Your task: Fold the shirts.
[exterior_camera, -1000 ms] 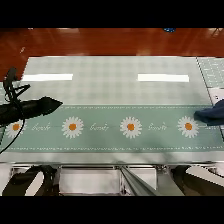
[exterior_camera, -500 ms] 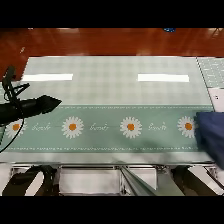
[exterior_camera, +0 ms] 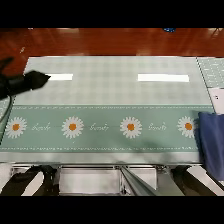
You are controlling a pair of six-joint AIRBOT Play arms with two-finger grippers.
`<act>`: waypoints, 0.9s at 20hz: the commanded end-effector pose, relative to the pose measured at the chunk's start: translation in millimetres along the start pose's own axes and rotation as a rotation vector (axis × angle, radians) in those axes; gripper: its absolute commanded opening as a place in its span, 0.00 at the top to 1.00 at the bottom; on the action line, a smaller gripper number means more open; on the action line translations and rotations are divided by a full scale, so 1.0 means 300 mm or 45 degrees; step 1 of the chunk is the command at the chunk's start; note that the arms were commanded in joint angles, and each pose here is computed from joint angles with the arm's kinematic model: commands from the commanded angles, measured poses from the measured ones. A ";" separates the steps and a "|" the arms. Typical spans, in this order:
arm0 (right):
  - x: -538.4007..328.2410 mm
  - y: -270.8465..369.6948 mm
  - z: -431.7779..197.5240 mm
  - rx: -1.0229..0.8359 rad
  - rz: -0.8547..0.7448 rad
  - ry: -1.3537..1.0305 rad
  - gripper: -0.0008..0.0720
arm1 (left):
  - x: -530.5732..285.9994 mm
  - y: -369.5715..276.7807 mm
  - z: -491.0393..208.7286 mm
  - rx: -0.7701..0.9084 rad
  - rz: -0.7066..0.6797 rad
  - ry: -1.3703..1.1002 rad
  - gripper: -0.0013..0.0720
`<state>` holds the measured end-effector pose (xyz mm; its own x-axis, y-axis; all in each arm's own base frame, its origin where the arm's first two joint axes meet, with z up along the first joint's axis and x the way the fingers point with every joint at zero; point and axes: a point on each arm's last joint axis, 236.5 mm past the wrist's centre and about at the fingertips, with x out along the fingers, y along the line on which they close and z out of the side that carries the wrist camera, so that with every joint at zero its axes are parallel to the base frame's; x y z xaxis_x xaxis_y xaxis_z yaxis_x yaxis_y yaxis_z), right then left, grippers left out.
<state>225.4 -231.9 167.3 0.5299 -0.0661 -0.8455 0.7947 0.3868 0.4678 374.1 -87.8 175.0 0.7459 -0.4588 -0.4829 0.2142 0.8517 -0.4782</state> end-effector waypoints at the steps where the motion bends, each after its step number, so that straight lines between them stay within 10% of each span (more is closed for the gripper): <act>1: -0.045 0.709 -0.054 -0.531 0.595 -0.110 0.91 | -0.022 -0.129 0.297 0.152 -0.067 -0.162 0.95; 4: -0.041 1.138 -0.454 -1.029 0.897 -0.096 0.96 | 0.044 -0.288 0.348 0.264 -0.204 -0.066 0.95; 7: 0.167 1.134 -0.720 -1.479 0.546 -0.102 0.96 | 0.195 -0.230 0.140 0.273 -0.115 0.258 0.95; 12: 0.593 0.691 -0.767 -1.516 -0.200 0.202 0.96 | 0.332 0.085 -0.239 0.130 0.269 0.674 0.95; 18: 0.636 0.609 -0.748 -1.544 -0.297 0.222 0.96 | 0.342 0.123 -0.318 0.106 0.288 0.733 0.95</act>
<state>410.1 41.2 44.8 0.3203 -0.1099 -0.9409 0.0272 0.9939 -0.1068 404.2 -132.7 52.2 0.3547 -0.3362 -0.8724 0.1774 0.9404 -0.2902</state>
